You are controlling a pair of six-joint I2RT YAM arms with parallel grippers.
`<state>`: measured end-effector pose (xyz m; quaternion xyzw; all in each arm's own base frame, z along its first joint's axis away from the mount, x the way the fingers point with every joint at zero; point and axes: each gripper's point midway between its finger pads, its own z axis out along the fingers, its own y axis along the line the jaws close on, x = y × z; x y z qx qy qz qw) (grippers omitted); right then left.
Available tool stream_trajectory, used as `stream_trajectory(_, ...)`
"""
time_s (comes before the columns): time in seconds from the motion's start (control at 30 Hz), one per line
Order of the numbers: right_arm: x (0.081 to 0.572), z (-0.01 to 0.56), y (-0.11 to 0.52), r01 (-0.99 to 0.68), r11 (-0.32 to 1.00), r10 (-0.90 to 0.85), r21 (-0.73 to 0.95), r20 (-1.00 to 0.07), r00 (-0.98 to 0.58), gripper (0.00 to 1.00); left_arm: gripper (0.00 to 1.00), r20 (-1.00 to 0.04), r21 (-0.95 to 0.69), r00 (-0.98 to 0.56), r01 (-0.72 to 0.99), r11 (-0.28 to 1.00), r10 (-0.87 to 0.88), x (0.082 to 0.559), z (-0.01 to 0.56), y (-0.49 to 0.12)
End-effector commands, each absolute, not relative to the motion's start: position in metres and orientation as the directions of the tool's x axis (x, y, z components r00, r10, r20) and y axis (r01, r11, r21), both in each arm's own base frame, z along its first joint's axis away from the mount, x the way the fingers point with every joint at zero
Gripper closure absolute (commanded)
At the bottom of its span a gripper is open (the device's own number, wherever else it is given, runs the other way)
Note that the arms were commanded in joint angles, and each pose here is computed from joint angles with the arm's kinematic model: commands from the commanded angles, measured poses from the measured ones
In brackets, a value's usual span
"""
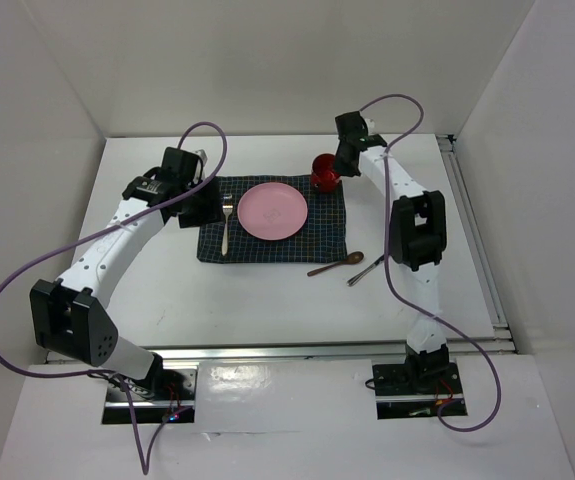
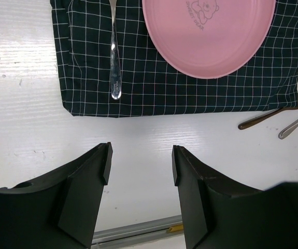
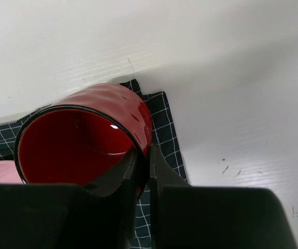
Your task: Set the dinner table for one person
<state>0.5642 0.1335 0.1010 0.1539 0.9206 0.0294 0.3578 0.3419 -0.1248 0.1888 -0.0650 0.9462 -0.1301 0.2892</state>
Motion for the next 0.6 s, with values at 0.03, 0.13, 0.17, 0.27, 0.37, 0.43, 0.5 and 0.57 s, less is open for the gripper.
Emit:
stream_trajectory(0.03,0.581,0.134,0.144,0.242,0.945,0.325,0.219,-0.701,-0.635,0.97,0.34,-0.546,-0.308,-0.811,-0.036,0.951,-0.208,0.338,0.199,-0.128)
stream_trajectory(0.13,0.583,0.134,0.148,0.227,0.945,0.326,0.234,-0.696,-0.64,0.72,0.34,-0.556,-0.305,-0.804,-0.038,0.952,-0.21,0.34,0.202,-0.126)
stream_trajectory(0.17,0.585,0.138,0.149,0.225,0.945,0.328,0.239,-0.702,-0.632,0.67,0.34,-0.55,-0.302,-0.809,-0.041,0.952,-0.209,0.338,0.201,-0.126)
stream_trajectory(0.27,0.586,0.146,0.151,0.215,0.944,0.33,0.251,-0.705,-0.628,0.31,0.34,-0.556,-0.305,-0.804,-0.039,0.952,-0.21,0.339,0.204,-0.126)
stream_trajectory(0.37,0.581,0.168,0.15,0.21,0.942,0.334,0.26,-0.715,-0.614,0.2,0.34,-0.566,-0.301,-0.797,-0.041,0.953,-0.213,0.341,0.207,-0.125)
stream_trajectory(0.43,0.578,0.193,0.152,0.2,0.941,0.337,0.272,-0.74,-0.582,0.19,0.34,-0.553,-0.295,-0.807,-0.046,0.954,-0.21,0.34,0.203,-0.125)
stream_trajectory(0.5,0.56,0.218,0.143,0.208,0.939,0.343,0.273,-0.758,-0.555,0.19,0.34,-0.559,-0.298,-0.802,-0.043,0.954,-0.211,0.342,0.207,-0.125)
stream_trajectory(0.57,0.54,0.267,0.135,0.185,0.931,0.366,0.316,-0.803,-0.471,0.19,0.32,-0.565,-0.286,-0.8,-0.04,0.958,-0.202,0.342,0.206,-0.123)
